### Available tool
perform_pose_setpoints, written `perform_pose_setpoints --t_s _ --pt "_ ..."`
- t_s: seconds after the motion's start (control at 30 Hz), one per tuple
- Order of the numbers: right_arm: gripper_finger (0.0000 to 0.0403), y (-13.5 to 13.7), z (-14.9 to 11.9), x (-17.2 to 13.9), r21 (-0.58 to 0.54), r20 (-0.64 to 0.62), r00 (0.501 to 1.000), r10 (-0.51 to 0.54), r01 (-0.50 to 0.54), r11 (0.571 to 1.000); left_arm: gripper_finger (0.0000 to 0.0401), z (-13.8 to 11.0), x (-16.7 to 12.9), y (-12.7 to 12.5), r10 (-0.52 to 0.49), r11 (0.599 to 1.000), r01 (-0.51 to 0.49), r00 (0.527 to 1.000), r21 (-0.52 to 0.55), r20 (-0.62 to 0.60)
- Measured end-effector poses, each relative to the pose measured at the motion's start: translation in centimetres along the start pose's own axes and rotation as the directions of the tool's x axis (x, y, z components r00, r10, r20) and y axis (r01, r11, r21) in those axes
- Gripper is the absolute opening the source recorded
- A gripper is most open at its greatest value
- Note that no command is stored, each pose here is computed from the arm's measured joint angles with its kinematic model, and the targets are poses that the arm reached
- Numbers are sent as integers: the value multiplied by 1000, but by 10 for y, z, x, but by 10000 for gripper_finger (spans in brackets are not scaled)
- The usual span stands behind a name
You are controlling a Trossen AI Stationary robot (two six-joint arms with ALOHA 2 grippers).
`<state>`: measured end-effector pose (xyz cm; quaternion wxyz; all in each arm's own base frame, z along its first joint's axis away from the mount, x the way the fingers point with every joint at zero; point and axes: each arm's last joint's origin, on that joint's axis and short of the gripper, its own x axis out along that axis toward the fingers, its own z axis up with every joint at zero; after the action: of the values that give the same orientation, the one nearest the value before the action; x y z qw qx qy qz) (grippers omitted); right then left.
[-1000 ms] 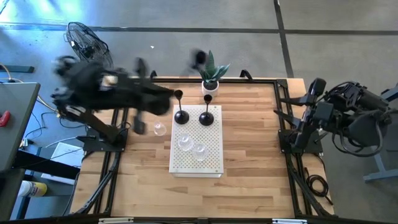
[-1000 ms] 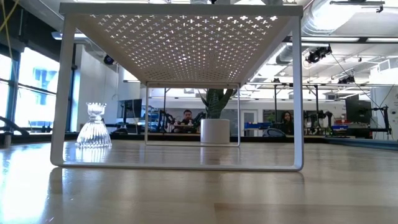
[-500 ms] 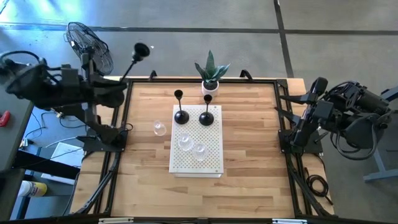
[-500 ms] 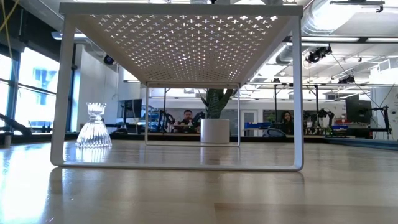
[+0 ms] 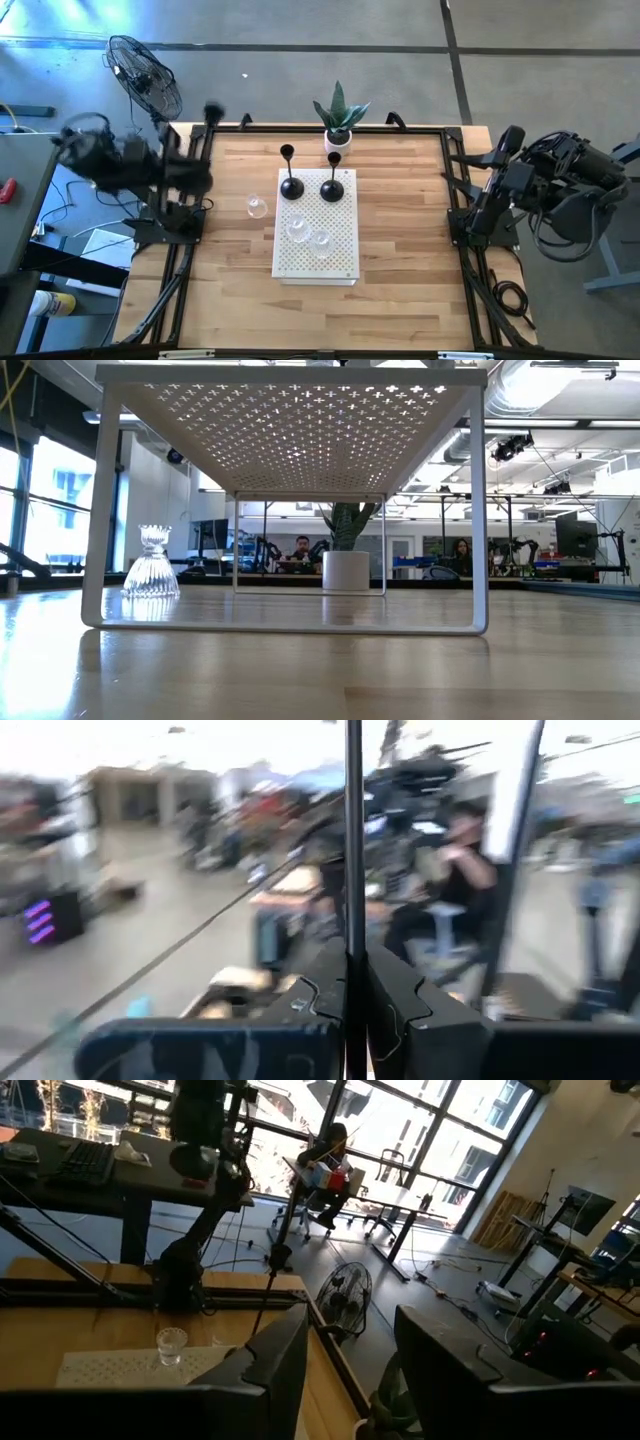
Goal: Pick & Place candle stick holders
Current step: Put the black candle holder on the shelf
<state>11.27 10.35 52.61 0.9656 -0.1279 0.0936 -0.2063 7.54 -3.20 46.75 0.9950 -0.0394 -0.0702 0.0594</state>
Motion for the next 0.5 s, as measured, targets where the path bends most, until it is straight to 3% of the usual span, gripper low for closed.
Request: perform_pose_setpoints --t_s 0.23,0.5 --pt "144 -1 0 3 -1 -7 1000 -19 19 1000 10 -63 -9 -2 -222 975 214 950 60 219" --pt "144 -2 0 6 -3 -16 999 -33 33 999 10 -97 6 -15 -158 987 153 979 43 126"
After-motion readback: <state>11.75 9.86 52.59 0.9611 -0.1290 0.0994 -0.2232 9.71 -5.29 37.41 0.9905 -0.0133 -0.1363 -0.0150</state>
